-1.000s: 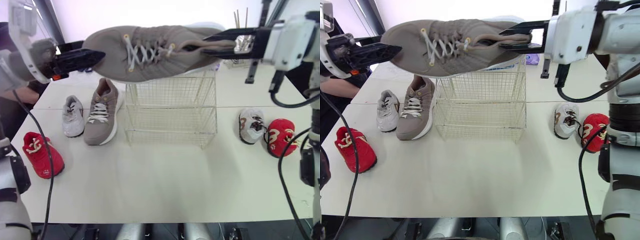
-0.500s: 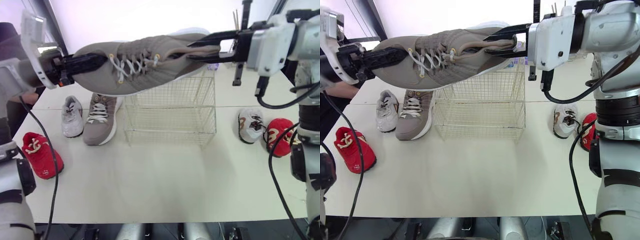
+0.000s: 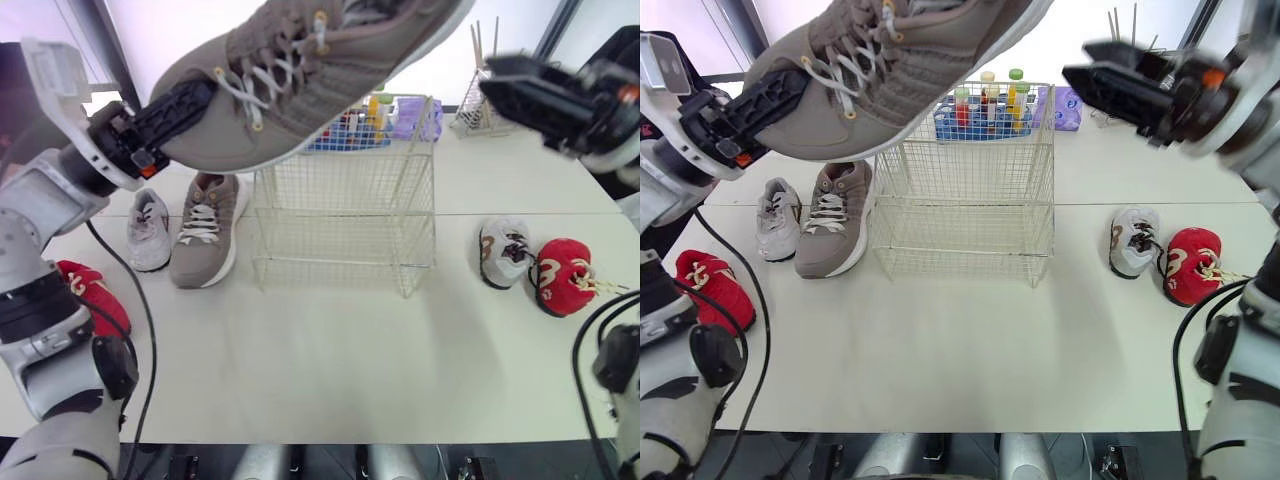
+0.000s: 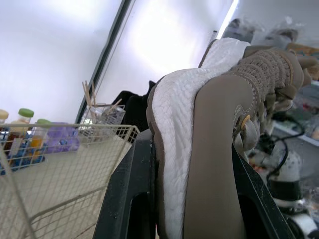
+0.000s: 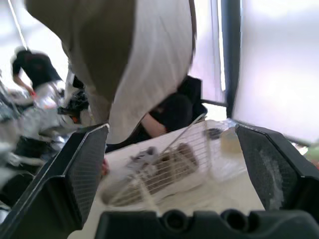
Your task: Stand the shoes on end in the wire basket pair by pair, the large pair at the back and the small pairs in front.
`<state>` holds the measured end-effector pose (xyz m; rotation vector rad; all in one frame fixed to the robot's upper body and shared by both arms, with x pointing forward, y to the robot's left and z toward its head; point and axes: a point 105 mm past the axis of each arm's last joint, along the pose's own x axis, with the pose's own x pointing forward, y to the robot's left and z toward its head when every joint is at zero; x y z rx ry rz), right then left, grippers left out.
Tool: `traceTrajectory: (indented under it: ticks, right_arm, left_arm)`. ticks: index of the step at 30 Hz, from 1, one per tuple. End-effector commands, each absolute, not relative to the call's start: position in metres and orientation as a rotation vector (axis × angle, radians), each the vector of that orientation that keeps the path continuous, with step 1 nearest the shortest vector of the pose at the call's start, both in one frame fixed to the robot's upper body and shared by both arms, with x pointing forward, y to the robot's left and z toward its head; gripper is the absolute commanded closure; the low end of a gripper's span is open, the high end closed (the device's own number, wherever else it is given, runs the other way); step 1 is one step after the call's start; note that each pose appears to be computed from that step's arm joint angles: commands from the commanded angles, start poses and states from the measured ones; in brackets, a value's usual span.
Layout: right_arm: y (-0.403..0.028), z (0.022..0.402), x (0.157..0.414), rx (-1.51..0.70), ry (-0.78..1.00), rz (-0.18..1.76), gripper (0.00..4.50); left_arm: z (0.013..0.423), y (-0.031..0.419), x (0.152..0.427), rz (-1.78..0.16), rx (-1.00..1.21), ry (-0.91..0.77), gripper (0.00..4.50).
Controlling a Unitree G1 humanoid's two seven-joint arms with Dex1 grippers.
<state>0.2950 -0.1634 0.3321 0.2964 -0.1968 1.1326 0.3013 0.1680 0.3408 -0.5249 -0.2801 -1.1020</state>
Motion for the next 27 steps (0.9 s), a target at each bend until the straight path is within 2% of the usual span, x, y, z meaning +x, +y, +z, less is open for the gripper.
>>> traceTrajectory:
  ticks: [1, 7, 22, 27]
  right_arm:
    - [-0.139, 0.341, 0.284, 0.346, -0.259, 1.187, 0.06]
    - [-0.098, 0.366, 0.289, 0.417, -0.374, 1.264, 0.06]
    - [-0.078, 0.398, 0.295, 0.508, -0.496, 1.303, 0.06]
    - [-0.075, 0.398, 0.294, 0.505, -0.49, 1.319, 2.22]
  left_arm:
    - [0.359, 0.167, 0.289, -1.118, -0.531, -0.394, 3.76]
    - [0.354, 0.153, 0.29, -1.126, -0.555, -0.388, 3.76]
    - [0.335, 0.15, 0.288, -1.082, -0.543, -0.352, 3.76]
    - [0.332, 0.148, 0.287, -1.076, -0.532, -0.338, 3.76]
